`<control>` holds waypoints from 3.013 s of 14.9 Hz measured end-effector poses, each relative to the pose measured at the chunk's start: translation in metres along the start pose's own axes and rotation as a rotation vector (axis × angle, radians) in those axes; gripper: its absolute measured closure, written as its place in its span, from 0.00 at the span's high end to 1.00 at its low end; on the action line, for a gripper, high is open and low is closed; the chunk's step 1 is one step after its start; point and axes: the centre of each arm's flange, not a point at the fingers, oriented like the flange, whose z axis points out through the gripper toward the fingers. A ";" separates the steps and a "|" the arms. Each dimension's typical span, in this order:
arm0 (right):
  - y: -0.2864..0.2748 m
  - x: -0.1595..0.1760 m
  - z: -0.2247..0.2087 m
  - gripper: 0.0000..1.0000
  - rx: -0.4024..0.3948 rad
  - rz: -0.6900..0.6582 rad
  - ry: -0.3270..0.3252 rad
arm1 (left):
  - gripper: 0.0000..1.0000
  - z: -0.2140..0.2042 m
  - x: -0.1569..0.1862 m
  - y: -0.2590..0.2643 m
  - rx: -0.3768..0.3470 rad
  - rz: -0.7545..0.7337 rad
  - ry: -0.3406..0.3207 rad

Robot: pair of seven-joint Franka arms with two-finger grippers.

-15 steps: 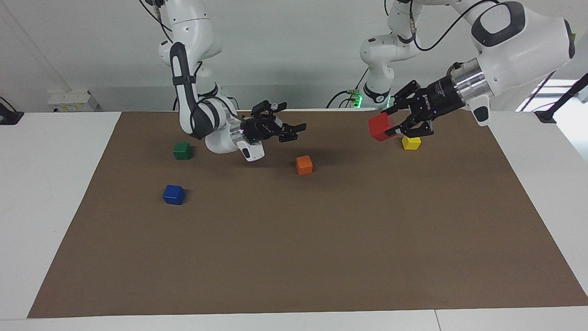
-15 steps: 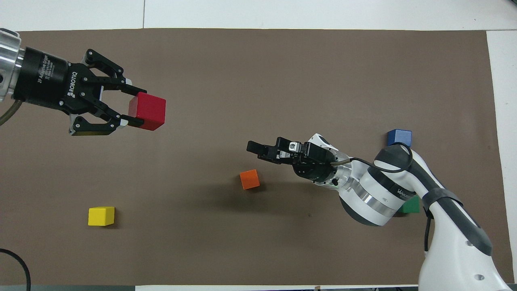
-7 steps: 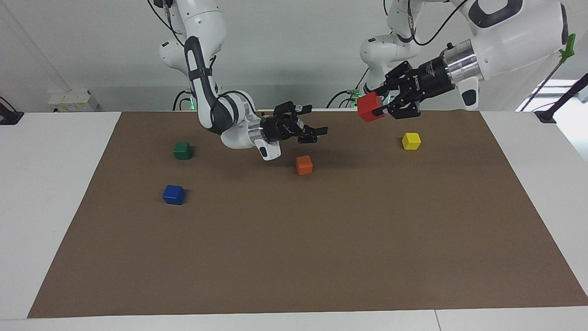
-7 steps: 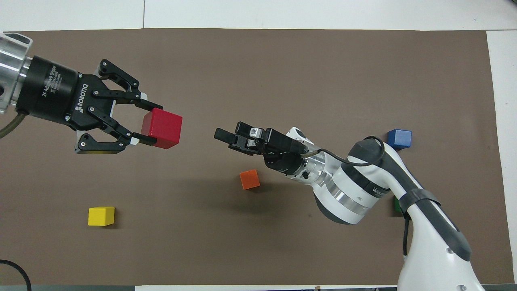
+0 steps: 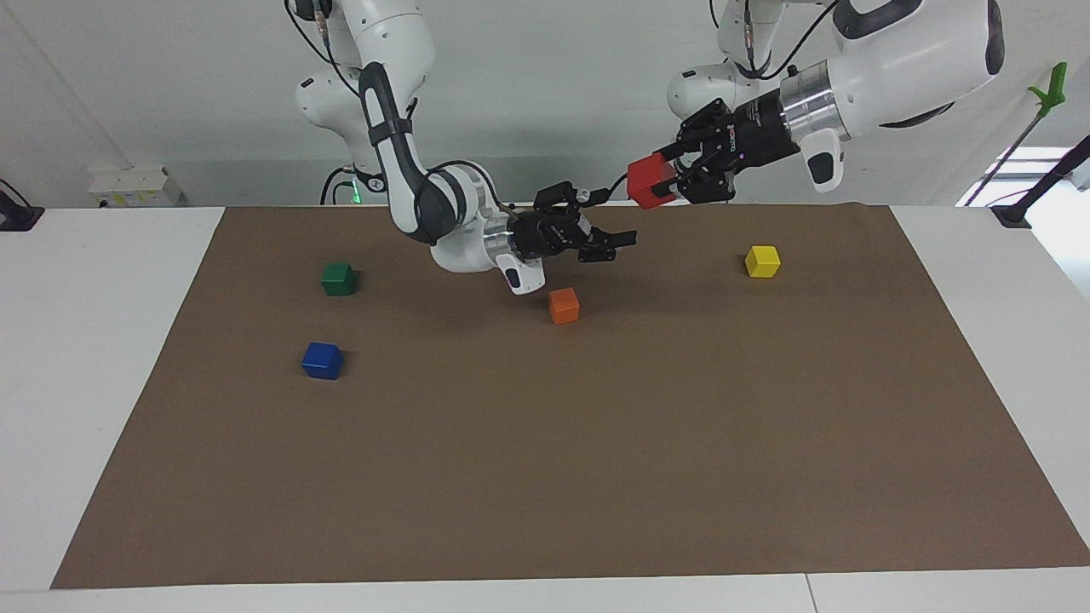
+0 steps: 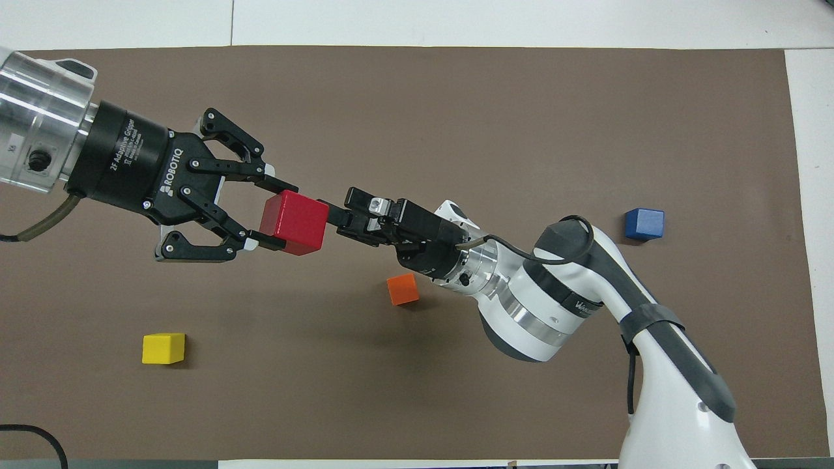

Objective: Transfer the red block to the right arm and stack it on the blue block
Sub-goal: 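Close the right gripper on the red cube held by the left gripper, then open the left gripper and pull the red cube away with the right gripper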

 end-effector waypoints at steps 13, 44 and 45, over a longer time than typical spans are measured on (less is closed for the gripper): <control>-0.010 -0.014 0.024 0.55 -0.028 0.151 0.066 | 0.54 0.000 -0.003 0.001 -0.015 -0.001 -0.003; -0.148 0.056 -0.040 0.55 -0.518 0.067 0.033 | 1.00 -0.027 0.066 0.010 -0.017 0.476 0.509; -0.157 0.058 -0.045 0.55 -0.571 0.062 0.018 | 1.00 -0.034 0.077 0.010 0.015 0.549 0.567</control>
